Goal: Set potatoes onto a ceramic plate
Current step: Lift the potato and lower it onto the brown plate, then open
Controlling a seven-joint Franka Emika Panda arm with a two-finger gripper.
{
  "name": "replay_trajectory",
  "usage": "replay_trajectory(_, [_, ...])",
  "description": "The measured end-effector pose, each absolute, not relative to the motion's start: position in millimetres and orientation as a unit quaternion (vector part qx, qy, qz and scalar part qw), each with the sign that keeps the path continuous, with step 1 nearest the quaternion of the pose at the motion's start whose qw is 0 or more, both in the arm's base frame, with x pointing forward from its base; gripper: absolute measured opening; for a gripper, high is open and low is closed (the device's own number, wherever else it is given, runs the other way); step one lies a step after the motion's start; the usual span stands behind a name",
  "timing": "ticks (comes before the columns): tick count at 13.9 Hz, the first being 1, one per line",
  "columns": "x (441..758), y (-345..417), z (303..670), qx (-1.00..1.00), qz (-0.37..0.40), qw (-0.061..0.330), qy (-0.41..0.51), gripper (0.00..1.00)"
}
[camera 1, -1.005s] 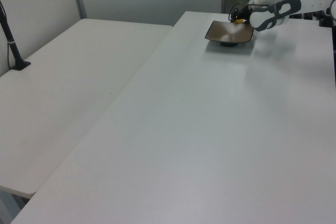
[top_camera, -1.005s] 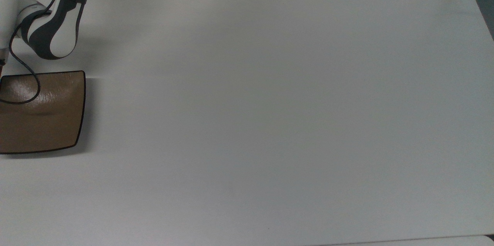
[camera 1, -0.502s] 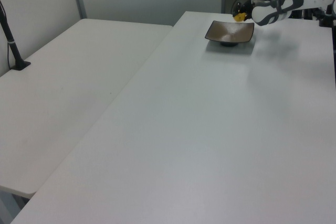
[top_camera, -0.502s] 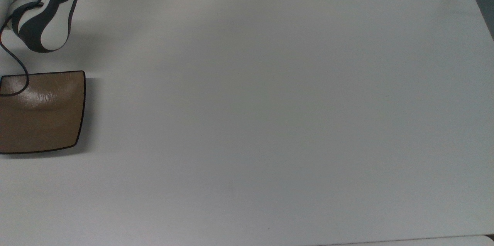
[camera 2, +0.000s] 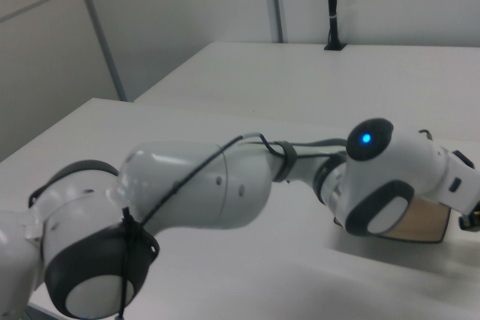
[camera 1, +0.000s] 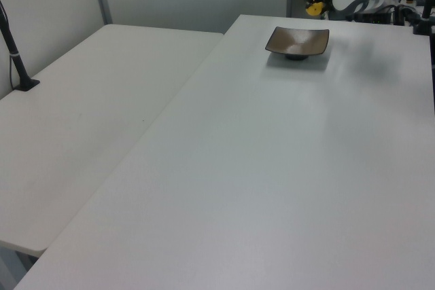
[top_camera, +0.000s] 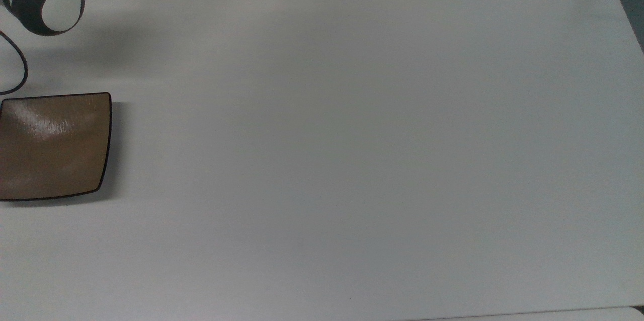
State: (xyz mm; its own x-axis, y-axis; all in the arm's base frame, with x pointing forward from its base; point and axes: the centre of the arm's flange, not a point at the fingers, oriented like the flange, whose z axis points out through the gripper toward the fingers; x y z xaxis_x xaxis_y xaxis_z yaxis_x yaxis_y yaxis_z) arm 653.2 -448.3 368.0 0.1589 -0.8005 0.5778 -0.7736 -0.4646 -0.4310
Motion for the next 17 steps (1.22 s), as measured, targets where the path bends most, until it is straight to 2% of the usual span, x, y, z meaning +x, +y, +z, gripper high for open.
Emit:
replay_trajectory(5, [658.8,-397.9,400.9,-0.813,-0.285,0.033,0.507,0.66])
replay_trajectory(9, [669.8,-355.9,401.0,-0.848,-0.230,0.027,0.477,0.67])
replay_trajectory(10, [672.8,-345.2,394.8,-0.855,-0.221,0.022,0.468,0.74])
replay_trajectory(11, [675.3,-336.4,389.0,-0.861,-0.215,0.020,0.461,0.85])
replay_trajectory(13, [676.8,-330.5,385.0,-0.864,-0.211,0.019,0.457,0.93])
replay_trajectory(14, [676.5,-331.0,385.1,-0.864,-0.211,0.019,0.457,1.00])
replay_trajectory(17, [674.4,-330.7,387.7,-0.866,-0.202,0.016,0.458,1.00])
